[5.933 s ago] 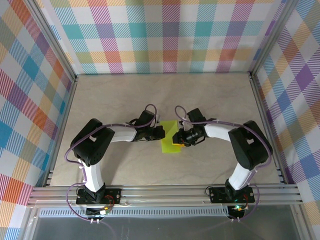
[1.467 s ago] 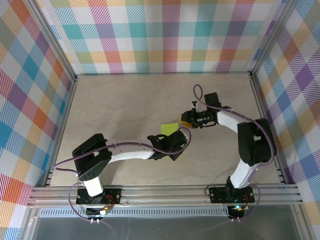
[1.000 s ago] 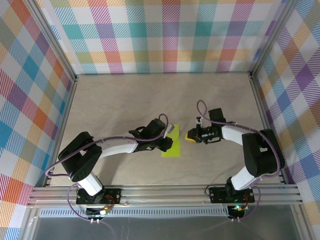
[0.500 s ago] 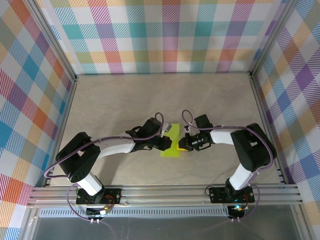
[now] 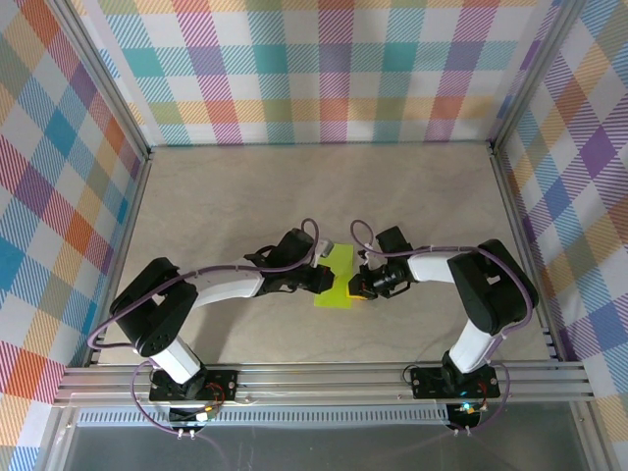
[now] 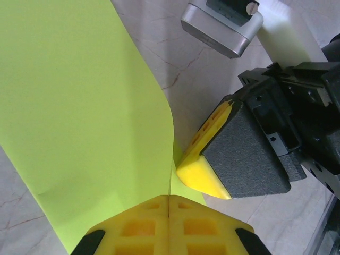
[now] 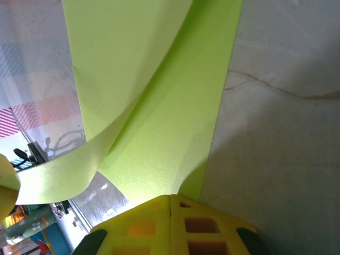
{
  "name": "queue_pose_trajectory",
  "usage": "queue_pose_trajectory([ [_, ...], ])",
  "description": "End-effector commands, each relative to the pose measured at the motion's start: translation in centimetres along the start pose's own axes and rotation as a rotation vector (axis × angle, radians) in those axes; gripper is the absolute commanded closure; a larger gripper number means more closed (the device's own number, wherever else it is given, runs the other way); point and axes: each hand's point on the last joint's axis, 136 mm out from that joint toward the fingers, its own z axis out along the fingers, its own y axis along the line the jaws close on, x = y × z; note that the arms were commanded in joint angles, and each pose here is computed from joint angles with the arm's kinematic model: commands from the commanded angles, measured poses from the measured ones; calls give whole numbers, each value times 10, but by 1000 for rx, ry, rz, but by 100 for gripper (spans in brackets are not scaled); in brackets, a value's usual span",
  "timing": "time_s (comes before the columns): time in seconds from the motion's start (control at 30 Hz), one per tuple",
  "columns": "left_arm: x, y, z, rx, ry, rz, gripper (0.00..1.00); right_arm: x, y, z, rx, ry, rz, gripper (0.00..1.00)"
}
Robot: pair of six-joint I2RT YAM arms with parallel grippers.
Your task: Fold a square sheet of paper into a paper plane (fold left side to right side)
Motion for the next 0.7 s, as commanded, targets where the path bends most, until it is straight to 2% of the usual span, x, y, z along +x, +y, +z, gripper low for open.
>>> queue_pose_trajectory([
  [0.0,1,-1,0,30,37,23,100,12,-31,5,138,47,25,100],
  [0.37,4,15,10,32,117,20,100,7,-34,0,192,55,-6,100],
  [0.67,-1,22,14,33,115,12,100,1,-32,1,192,63,-20,100],
])
